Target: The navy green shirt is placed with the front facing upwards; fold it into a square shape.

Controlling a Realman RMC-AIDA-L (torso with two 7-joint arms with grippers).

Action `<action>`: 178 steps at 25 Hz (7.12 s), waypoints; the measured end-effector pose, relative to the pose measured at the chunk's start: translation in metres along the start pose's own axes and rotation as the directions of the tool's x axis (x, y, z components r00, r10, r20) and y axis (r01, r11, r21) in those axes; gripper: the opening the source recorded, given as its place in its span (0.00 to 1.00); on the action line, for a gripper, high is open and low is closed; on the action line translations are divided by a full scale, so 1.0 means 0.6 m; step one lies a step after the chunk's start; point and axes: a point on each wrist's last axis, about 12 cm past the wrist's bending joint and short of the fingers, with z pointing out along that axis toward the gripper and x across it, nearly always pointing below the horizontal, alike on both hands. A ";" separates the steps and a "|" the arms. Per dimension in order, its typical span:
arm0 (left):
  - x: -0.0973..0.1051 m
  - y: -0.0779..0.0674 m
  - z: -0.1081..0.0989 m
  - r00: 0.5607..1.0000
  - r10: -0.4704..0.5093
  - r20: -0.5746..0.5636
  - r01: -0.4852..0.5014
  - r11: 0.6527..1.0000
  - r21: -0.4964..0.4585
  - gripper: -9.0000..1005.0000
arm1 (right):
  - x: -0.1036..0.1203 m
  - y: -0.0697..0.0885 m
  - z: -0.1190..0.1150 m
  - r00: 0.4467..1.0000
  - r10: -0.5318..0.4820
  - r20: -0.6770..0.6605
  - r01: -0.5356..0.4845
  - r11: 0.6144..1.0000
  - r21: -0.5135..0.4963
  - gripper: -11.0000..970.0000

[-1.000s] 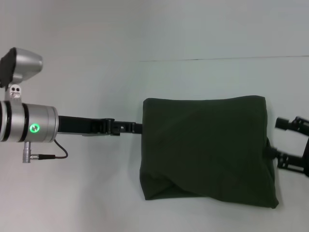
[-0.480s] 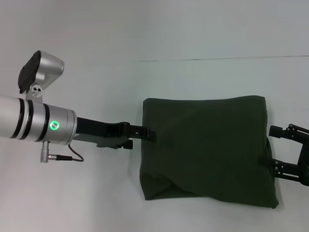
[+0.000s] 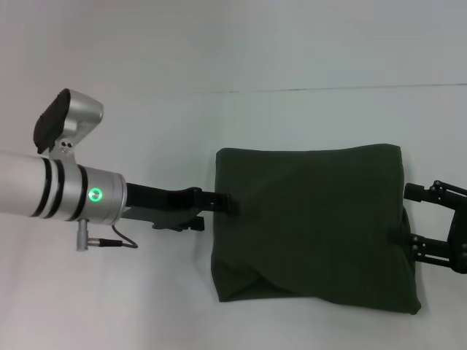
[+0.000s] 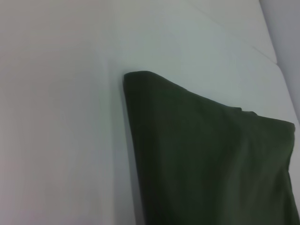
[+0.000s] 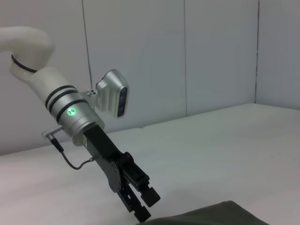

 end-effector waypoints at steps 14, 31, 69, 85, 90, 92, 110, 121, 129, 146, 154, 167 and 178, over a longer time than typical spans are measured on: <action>0.007 -0.024 0.043 0.999 0.031 -0.029 -0.032 0.999 -0.009 0.92 | -0.002 -0.003 -0.005 1.000 0.003 -0.003 -0.003 1.000 0.001 0.85; 0.006 -0.029 0.044 0.998 0.051 -0.021 -0.051 0.999 0.011 0.50 | -0.003 -0.008 -0.006 1.000 0.001 -0.004 -0.001 1.000 0.016 0.85; 0.075 0.086 -0.140 0.964 0.034 0.265 -0.040 0.999 0.016 0.09 | -0.023 -0.028 0.053 1.000 0.001 0.016 -0.001 1.000 0.010 0.86; 0.058 0.096 -0.173 0.944 0.097 0.314 -0.094 0.995 -0.023 0.29 | -0.033 -0.042 0.090 1.000 0.014 -0.014 -0.014 1.000 0.001 0.86; 0.044 0.089 -0.197 0.898 0.193 0.396 -0.193 0.980 -0.040 0.55 | -0.035 -0.053 0.136 0.999 0.048 -0.019 -0.048 0.999 0.018 0.86; 0.041 0.085 -0.202 0.872 0.225 0.436 -0.233 0.972 -0.035 0.63 | -0.036 -0.056 0.164 0.998 0.057 -0.035 -0.057 0.998 0.021 0.86; 0.041 0.070 -0.196 0.774 0.328 0.542 -0.385 0.923 -0.007 0.93 | -0.028 -0.058 0.311 0.964 0.054 -0.261 -0.034 0.996 0.080 0.86; 0.045 0.069 -0.186 0.771 0.323 0.548 -0.391 0.920 0.008 0.93 | -0.005 -0.065 0.303 0.938 0.087 -0.337 -0.037 0.988 0.152 0.86; 0.048 0.060 -0.190 0.721 0.400 0.566 -0.488 0.873 0.003 0.93 | -0.038 -0.066 0.246 0.982 0.048 -0.180 -0.040 0.998 0.049 0.86; 0.118 0.051 -0.185 0.542 0.741 0.397 -0.820 0.569 0.059 0.93 | 0.007 0.051 0.100 0.994 -0.106 -0.012 0.097 0.941 -0.324 0.86; 0.150 0.055 -0.185 0.549 0.778 0.306 -0.835 0.527 0.158 0.93 | 0.023 0.083 0.129 0.994 -0.110 0.003 0.101 0.898 -0.427 0.86; 0.196 0.078 -0.204 0.498 0.816 0.292 -0.866 0.482 0.129 0.93 | 0.015 0.086 0.172 0.997 -0.072 0.034 0.080 0.893 -0.444 0.86; 0.202 0.082 -0.205 0.504 0.804 0.314 -0.861 0.495 0.116 0.93 | 0.017 0.085 0.177 0.997 -0.075 0.017 0.075 0.894 -0.441 0.86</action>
